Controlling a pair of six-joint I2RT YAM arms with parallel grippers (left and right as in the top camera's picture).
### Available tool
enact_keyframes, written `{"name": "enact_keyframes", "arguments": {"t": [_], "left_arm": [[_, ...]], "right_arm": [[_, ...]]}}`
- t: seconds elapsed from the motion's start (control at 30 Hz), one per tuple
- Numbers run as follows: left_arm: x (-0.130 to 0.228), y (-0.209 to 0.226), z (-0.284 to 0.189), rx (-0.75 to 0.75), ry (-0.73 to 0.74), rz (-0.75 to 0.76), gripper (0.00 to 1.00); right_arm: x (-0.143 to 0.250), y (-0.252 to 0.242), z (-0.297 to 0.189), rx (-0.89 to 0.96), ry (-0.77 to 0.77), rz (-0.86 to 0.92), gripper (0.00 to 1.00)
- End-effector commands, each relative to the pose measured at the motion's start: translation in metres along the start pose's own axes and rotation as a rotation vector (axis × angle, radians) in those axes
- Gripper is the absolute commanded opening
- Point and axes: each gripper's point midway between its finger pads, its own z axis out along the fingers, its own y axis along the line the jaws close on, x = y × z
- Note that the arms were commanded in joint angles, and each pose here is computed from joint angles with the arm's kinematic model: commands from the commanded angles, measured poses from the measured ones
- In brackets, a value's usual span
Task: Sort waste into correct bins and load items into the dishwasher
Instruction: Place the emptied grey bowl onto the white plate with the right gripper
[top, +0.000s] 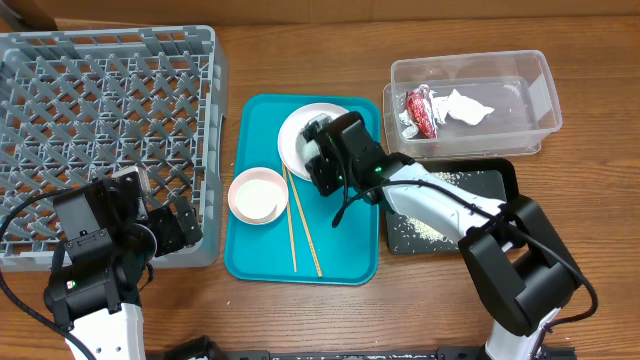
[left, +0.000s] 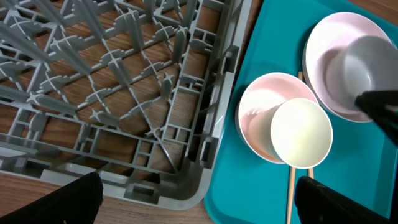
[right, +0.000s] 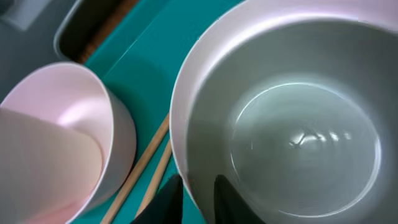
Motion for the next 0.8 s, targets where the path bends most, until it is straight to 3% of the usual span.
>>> {"name": "enact_keyframes", "arguments": {"t": [0.0, 0.2, 0.23, 0.27, 0.33, 0.47, 0.77], "left_arm": [[-0.008, -0.003, -0.006, 0.014, -0.028, 0.014, 1.0], [-0.008, -0.003, -0.006, 0.014, -0.028, 0.014, 1.0], [-0.008, -0.003, -0.006, 0.014, -0.028, 0.014, 1.0], [-0.008, -0.003, -0.006, 0.014, -0.028, 0.014, 1.0], [-0.008, -0.003, -0.006, 0.014, -0.028, 0.014, 1.0], [-0.008, -0.003, -0.006, 0.014, -0.028, 0.014, 1.0], [-0.008, -0.003, -0.006, 0.015, -0.028, 0.014, 1.0]], "right_arm": [[-0.014, 0.015, -0.017, -0.034, 0.012, -0.003, 0.22], [-0.032, 0.025, -0.054, -0.024, 0.083, 0.039, 0.35], [-0.034, 0.026, -0.059, -0.022, 0.091, 0.054, 0.41], [-0.039, 0.032, -0.071, -0.031, 0.119, 0.103, 0.54], [-0.043, 0.047, -0.08, -0.102, 0.138, 0.114, 0.64], [-0.052, 0.079, -0.088, -0.272, 0.135, 0.168, 0.65], [-0.033, 0.092, -0.065, -0.143, 0.171, 0.159, 0.62]]}}
